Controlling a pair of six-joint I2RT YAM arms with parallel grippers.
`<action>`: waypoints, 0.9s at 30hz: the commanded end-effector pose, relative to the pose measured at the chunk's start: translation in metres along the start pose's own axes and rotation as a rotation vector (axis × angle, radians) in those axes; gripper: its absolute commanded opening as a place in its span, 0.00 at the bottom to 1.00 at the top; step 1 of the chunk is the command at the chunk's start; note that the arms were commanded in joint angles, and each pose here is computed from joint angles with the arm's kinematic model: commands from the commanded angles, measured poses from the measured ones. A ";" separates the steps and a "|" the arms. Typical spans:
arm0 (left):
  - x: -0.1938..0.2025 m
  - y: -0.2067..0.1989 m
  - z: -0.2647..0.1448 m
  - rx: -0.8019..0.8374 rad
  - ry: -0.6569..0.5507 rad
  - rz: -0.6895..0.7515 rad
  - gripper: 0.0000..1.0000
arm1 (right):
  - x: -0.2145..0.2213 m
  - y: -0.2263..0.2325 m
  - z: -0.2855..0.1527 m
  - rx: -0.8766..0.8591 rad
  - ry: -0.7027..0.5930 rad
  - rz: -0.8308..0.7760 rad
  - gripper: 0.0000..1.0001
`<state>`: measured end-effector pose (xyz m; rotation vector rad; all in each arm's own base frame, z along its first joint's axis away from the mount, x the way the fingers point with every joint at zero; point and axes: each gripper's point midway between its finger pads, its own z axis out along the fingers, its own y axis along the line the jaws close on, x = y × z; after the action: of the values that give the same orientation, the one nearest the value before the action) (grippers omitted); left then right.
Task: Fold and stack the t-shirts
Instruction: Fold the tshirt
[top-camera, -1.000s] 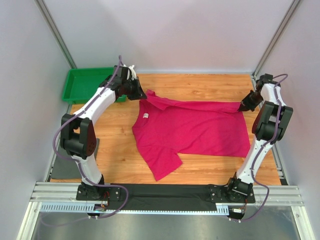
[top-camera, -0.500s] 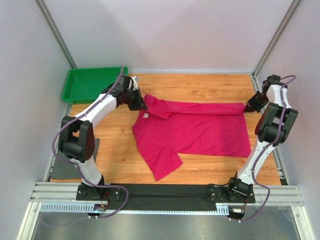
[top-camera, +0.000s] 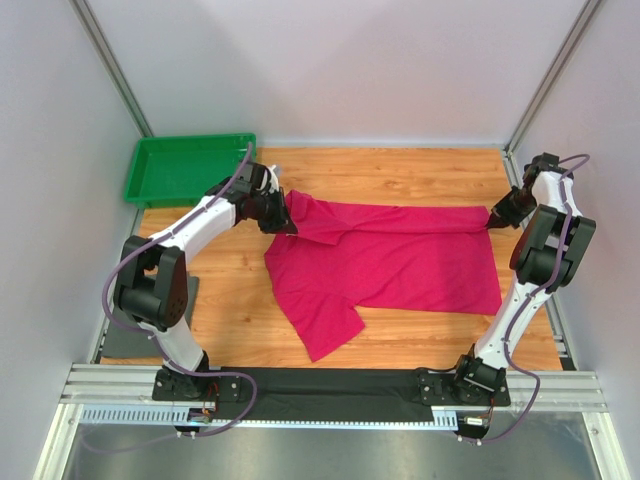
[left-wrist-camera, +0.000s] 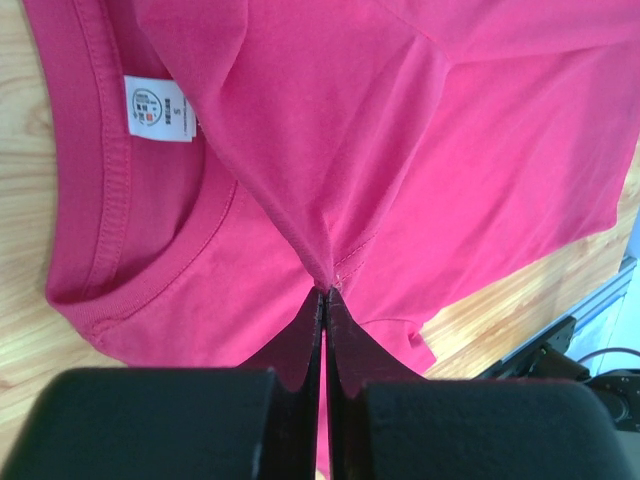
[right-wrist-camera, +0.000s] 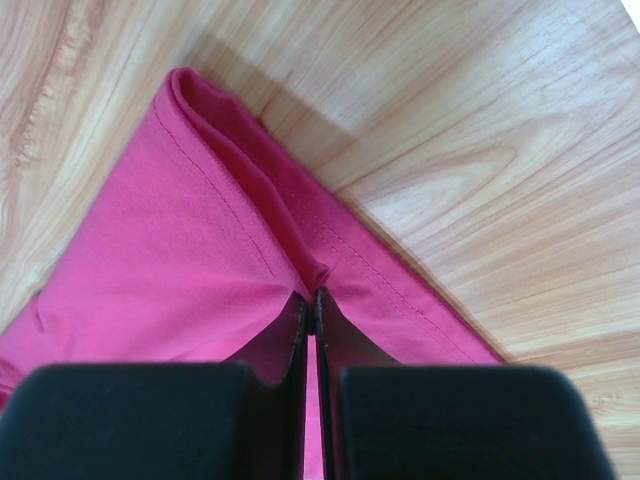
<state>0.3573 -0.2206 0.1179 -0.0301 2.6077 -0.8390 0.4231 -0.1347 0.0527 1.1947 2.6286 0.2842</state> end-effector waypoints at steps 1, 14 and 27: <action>-0.002 -0.014 -0.016 0.035 -0.035 0.017 0.00 | -0.007 -0.001 -0.006 -0.002 -0.029 -0.014 0.00; 0.006 -0.005 -0.009 0.012 -0.008 0.017 0.00 | -0.005 -0.008 0.001 0.027 -0.018 -0.005 0.01; 0.021 0.002 -0.008 0.003 0.027 0.023 0.00 | 0.003 -0.019 0.002 0.077 -0.012 0.010 0.00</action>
<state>0.3423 -0.2165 0.1014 -0.0293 2.6570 -0.8229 0.4136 -0.1371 0.0430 1.2185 2.6552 0.2337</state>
